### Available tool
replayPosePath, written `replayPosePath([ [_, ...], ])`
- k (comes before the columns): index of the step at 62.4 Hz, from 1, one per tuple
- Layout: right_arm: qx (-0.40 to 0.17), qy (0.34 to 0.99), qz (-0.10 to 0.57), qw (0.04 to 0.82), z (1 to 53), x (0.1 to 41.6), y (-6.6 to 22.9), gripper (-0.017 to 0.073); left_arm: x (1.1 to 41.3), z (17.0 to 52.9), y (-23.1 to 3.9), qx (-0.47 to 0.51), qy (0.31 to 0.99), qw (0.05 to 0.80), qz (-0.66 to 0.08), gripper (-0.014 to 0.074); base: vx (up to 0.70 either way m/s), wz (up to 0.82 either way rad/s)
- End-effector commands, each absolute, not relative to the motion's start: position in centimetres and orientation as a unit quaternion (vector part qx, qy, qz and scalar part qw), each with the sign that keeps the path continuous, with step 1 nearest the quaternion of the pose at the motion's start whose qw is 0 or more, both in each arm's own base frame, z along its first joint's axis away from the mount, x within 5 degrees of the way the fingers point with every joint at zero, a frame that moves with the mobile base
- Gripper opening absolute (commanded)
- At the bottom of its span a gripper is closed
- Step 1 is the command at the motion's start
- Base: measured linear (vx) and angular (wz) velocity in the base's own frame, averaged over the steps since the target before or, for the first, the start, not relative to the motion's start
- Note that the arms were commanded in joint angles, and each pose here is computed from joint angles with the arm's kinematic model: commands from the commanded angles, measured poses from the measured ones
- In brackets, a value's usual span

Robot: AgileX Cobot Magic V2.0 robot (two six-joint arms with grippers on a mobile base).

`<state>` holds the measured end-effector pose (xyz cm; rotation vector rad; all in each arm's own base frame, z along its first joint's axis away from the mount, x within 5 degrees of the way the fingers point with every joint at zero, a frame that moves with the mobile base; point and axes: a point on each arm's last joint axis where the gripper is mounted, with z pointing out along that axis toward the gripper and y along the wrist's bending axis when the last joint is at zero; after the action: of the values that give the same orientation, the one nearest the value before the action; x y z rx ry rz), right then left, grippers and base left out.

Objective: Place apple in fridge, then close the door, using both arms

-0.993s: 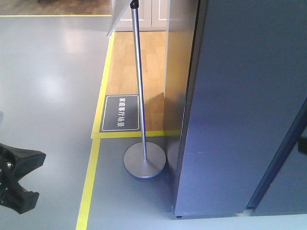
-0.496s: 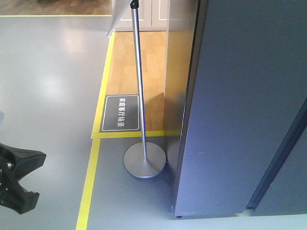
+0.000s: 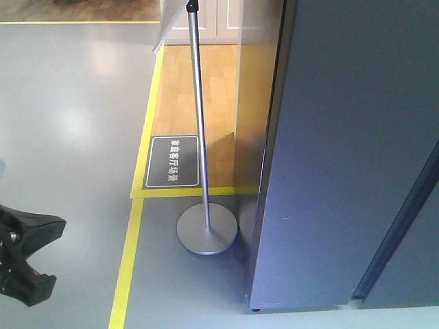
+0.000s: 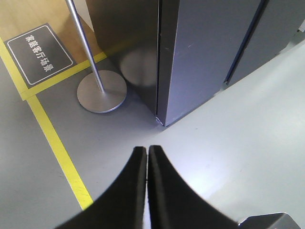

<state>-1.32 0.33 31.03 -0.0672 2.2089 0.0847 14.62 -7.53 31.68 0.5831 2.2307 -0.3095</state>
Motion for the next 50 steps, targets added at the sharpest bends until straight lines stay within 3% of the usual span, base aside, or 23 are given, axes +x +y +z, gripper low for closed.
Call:
replayPosePath([
  [1,-0.025,0.884,0.033,0.466,31.9,-1.1,0.3,-0.0004,14.9,33.1,-7.6,0.216,0.863,0.437,-0.134,-0.0006,0.0,0.0],
  [29,-0.025,0.885,0.032,0.465,31.9,-1.1,0.3,-0.0004,14.8,33.2,-7.6,0.216,0.862,0.438,-0.134,-0.0006,0.0,0.0],
  [42,-0.026,0.885,0.033,0.464,31.9,-1.1,0.3,-0.0004,13.0,34.6,-5.3,0.181,0.834,0.509,-0.111,-0.0006,0.0,0.0],
  [50,-0.026,0.885,0.034,0.464,31.9,-1.1,0.3,-0.0004,11.4,33.4,-3.5,0.138,0.813,0.559,-0.087,-0.0006,0.0,0.0],
])
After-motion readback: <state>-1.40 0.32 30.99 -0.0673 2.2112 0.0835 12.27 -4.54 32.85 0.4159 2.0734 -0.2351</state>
